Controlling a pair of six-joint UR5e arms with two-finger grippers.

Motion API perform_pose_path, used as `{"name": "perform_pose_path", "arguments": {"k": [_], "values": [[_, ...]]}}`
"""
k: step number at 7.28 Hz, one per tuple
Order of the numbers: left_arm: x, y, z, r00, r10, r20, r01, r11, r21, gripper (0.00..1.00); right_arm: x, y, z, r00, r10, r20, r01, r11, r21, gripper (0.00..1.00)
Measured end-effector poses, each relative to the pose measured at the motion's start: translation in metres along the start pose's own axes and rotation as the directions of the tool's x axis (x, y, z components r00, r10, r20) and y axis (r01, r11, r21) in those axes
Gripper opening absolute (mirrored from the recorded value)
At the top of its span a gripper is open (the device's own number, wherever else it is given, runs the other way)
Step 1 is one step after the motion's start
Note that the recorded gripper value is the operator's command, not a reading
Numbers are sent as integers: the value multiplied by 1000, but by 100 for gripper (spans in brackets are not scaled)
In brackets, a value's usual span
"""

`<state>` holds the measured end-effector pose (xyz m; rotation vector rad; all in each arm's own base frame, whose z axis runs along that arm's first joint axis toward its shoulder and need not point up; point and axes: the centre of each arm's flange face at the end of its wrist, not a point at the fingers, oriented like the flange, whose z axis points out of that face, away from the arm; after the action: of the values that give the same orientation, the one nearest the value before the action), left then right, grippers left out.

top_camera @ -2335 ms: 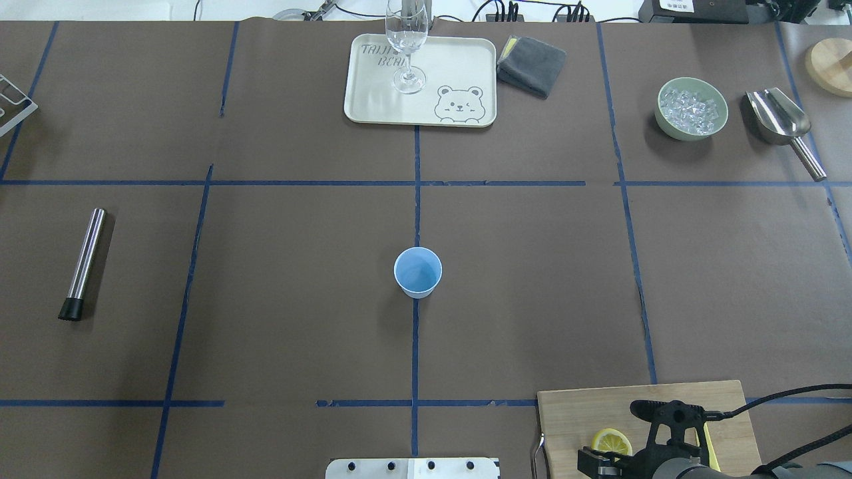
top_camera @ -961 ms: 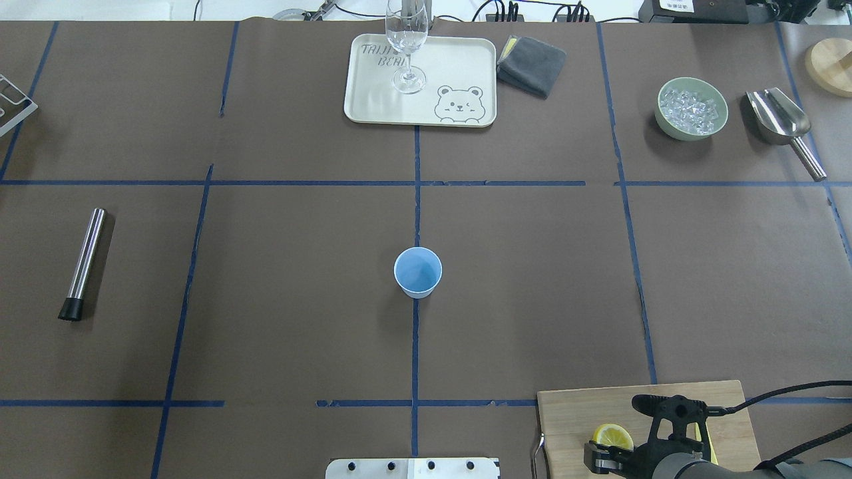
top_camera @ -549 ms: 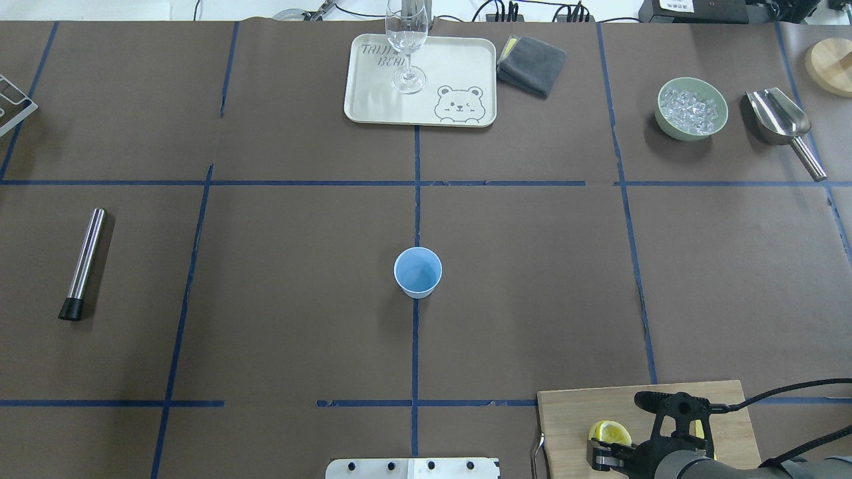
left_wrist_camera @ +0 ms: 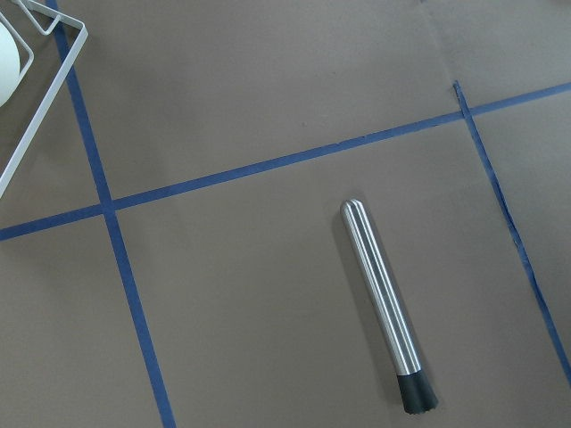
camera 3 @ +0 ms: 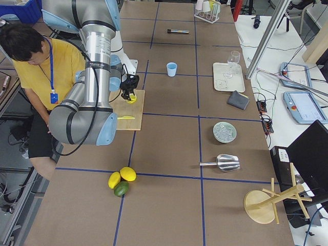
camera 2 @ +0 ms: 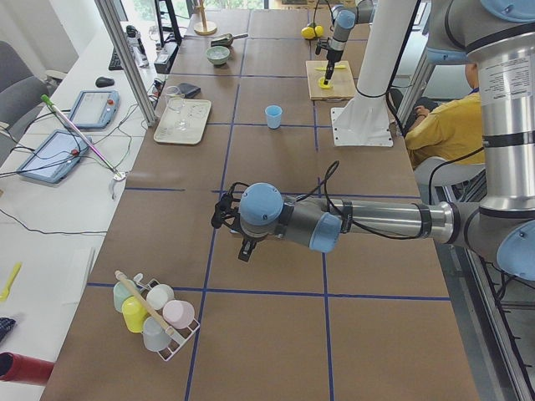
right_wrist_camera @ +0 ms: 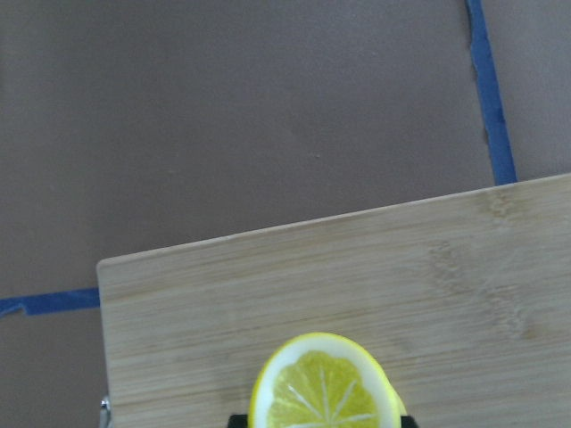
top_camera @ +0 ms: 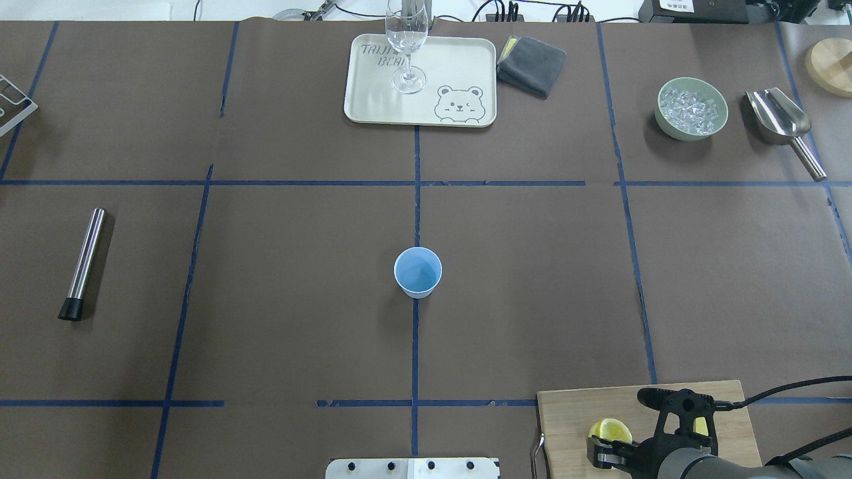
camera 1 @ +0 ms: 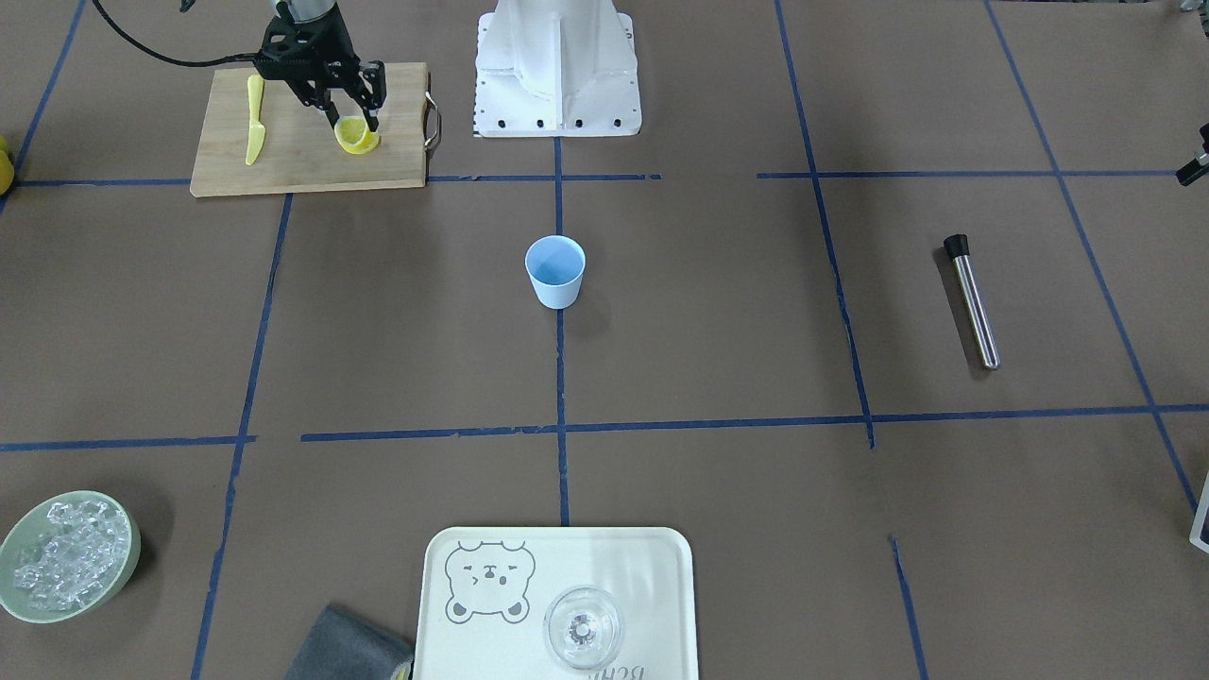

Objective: Squeeze lemon into cup
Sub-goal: 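Close the right gripper on the lemon slice and lift it, then carry the lemon slice with the right gripper over the blue cup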

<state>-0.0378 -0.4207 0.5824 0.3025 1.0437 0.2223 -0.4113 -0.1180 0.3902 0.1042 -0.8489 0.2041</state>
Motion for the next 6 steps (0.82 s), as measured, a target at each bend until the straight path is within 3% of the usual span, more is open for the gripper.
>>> {"name": "perform_pose_path", "arguments": {"k": [6], "values": [[0,0,0,1000,-1,-1,1,1000,0,100,-9,-19,-30,998,33,47,-34,999,15,61]]}}
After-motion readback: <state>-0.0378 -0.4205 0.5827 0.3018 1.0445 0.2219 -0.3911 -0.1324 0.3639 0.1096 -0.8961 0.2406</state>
